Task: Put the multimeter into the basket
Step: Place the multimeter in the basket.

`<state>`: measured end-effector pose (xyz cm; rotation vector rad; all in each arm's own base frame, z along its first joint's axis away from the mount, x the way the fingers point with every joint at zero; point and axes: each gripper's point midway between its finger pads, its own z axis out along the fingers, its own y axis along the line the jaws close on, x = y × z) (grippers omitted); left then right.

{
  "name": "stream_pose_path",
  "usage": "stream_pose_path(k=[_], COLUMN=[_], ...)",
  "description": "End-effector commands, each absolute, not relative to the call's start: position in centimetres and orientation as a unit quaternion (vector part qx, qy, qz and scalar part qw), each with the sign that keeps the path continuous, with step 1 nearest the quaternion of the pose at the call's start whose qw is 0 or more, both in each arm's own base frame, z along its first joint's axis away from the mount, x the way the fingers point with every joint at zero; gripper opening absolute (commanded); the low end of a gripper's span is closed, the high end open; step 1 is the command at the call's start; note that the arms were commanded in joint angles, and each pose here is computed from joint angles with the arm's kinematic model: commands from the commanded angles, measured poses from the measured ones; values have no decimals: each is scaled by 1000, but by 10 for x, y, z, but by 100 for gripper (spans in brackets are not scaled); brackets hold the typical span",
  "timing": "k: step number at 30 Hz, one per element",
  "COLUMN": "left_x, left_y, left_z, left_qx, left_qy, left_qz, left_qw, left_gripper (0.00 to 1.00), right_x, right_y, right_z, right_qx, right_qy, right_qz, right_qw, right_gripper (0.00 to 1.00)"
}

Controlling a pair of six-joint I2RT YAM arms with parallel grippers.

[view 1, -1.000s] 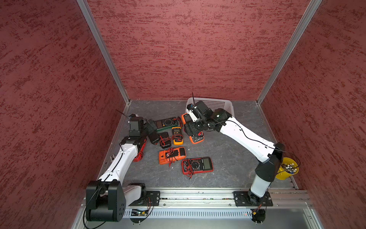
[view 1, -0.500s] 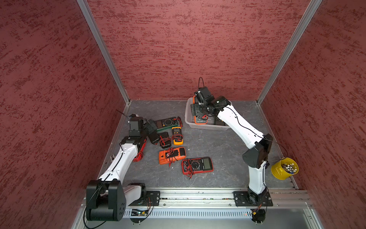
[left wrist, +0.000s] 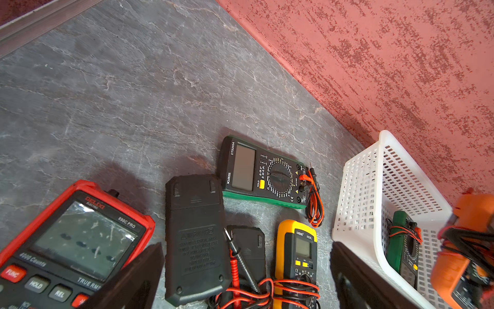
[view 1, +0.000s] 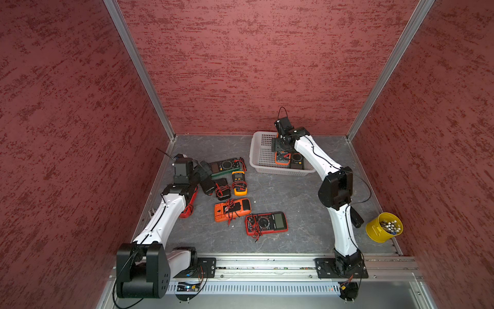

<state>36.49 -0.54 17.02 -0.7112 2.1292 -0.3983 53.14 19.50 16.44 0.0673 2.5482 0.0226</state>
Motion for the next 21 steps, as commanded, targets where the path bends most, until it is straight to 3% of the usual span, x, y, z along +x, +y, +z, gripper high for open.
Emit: stream_pose_path(k=[1, 10, 21], left_x=[367, 366, 363], left_y=[-6, -6, -5], left_z=[183, 184, 183], left_qx=[-279, -279, -280], left_qy=[843, 842, 842], left_qz=[-168, -170, -165], left_qw=[429, 430, 430], left_gripper=[100, 100, 100], right_x=[559, 584, 567], right_y=[206, 209, 207], right_z=[200, 158, 119], right_qx=[27, 26, 19], right_qy=[933, 939, 958], right_qz=[50, 55, 46], right_qw=[356, 338, 282], right_gripper=[0, 0, 0])
